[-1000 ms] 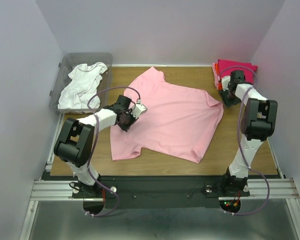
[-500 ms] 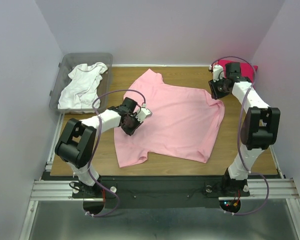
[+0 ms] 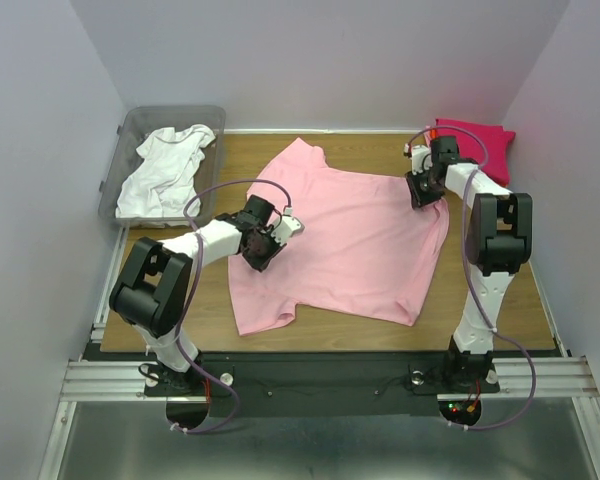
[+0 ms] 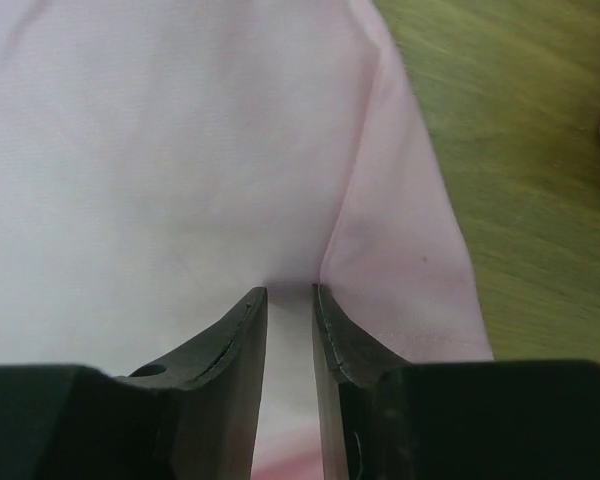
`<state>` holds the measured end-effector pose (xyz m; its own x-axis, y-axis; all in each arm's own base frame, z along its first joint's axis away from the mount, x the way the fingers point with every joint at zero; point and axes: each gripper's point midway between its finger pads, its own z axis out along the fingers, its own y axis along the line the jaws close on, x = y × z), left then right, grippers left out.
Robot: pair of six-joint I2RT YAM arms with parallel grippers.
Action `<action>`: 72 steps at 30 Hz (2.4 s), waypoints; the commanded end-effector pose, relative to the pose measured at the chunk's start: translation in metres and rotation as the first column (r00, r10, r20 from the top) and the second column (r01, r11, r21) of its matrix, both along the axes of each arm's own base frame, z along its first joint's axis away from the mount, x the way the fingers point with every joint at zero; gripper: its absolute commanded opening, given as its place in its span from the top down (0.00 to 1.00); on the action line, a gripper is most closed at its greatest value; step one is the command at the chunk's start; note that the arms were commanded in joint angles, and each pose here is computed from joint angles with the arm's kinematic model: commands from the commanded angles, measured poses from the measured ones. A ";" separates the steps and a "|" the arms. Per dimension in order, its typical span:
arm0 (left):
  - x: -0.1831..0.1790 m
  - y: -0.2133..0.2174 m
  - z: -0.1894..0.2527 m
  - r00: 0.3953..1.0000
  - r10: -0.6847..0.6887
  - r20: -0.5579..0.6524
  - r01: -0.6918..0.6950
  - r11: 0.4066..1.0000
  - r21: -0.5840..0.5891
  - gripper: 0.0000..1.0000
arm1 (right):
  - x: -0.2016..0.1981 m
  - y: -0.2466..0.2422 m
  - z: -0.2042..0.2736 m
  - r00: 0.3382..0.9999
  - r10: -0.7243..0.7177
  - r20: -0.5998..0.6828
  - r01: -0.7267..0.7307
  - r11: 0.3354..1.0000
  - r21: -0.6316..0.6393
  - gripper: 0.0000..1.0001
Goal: Fold and stack the t-shirts
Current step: Flatten the tshirt out
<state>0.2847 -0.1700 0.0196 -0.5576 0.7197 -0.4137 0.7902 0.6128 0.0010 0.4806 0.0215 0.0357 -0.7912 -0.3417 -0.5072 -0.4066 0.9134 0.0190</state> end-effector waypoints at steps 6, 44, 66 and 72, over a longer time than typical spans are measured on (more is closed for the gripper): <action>-0.043 0.035 -0.026 0.992 0.003 -0.129 0.011 0.994 0.108 1.00 | 0.044 -0.055 0.024 0.979 -0.040 0.199 0.093 0.960 -0.266 0.70; -0.048 0.050 -0.023 0.995 -0.035 -0.098 0.050 0.988 0.149 0.98 | 0.003 -0.010 -0.005 0.995 -0.058 0.083 0.070 0.986 -0.152 0.80; -0.073 0.067 -0.017 0.987 -0.071 -0.142 0.089 0.988 0.126 0.98 | -0.002 -0.009 0.044 0.990 0.020 0.140 -0.004 0.994 -0.109 0.61; -0.064 0.052 0.022 0.990 -0.124 -0.068 0.129 0.990 0.065 0.91 | -0.029 0.005 0.077 0.987 0.050 0.150 -0.043 0.998 -0.048 0.61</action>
<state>0.2356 -0.1177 0.0212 -0.5034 0.7982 -0.3308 0.8432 0.5375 0.0138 0.4666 0.0095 0.0665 -0.7443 -0.3904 -0.5419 -0.3862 0.9135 -0.1277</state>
